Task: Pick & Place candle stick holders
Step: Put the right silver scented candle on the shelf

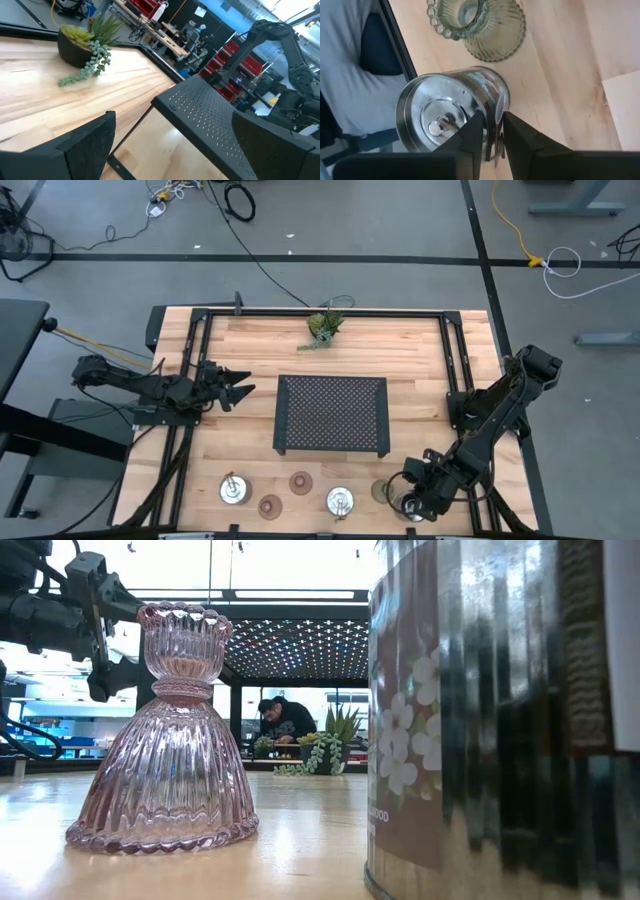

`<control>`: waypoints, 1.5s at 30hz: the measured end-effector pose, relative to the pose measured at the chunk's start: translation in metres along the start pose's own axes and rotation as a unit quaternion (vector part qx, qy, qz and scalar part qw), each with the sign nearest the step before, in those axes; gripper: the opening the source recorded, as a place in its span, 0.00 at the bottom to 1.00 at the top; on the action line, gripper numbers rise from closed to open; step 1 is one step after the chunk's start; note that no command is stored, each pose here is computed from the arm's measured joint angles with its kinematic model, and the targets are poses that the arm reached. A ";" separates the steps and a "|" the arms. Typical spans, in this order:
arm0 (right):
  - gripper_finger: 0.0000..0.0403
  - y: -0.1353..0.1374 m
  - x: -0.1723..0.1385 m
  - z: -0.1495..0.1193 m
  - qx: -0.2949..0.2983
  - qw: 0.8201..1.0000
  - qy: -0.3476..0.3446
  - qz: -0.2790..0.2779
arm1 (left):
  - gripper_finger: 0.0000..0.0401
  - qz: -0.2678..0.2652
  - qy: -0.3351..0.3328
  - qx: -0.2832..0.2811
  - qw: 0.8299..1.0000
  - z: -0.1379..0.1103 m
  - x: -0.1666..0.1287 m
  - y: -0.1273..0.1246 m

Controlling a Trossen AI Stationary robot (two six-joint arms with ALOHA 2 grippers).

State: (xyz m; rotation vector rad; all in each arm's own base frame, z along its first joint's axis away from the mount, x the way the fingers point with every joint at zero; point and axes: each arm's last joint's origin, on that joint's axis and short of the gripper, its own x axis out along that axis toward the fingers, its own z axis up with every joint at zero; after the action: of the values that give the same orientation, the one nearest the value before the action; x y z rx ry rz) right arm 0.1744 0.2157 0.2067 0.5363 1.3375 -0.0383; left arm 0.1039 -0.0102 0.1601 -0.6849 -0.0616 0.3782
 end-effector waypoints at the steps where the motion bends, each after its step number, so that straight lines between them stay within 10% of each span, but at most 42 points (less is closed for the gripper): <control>1: 0.19 0.000 0.000 0.000 0.000 1.000 0.002 0.000 | 0.99 0.000 0.000 0.000 1.000 0.000 0.000 0.000; 27: 0.00 0.000 -0.004 0.005 -0.030 1.000 0.007 -0.006 | 0.99 -0.001 -0.002 -0.002 1.000 0.000 0.000 0.000; 45: 0.00 0.024 -0.132 0.051 -0.084 0.993 -0.031 -0.082 | 0.99 0.003 -0.006 -0.002 1.000 0.001 0.000 0.000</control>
State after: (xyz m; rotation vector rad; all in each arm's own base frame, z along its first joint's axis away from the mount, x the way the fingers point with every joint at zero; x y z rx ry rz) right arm 0.1960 0.1805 0.3447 0.2804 1.3071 -0.0763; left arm 0.1038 -0.0099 0.1609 -0.6874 -0.0728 0.3882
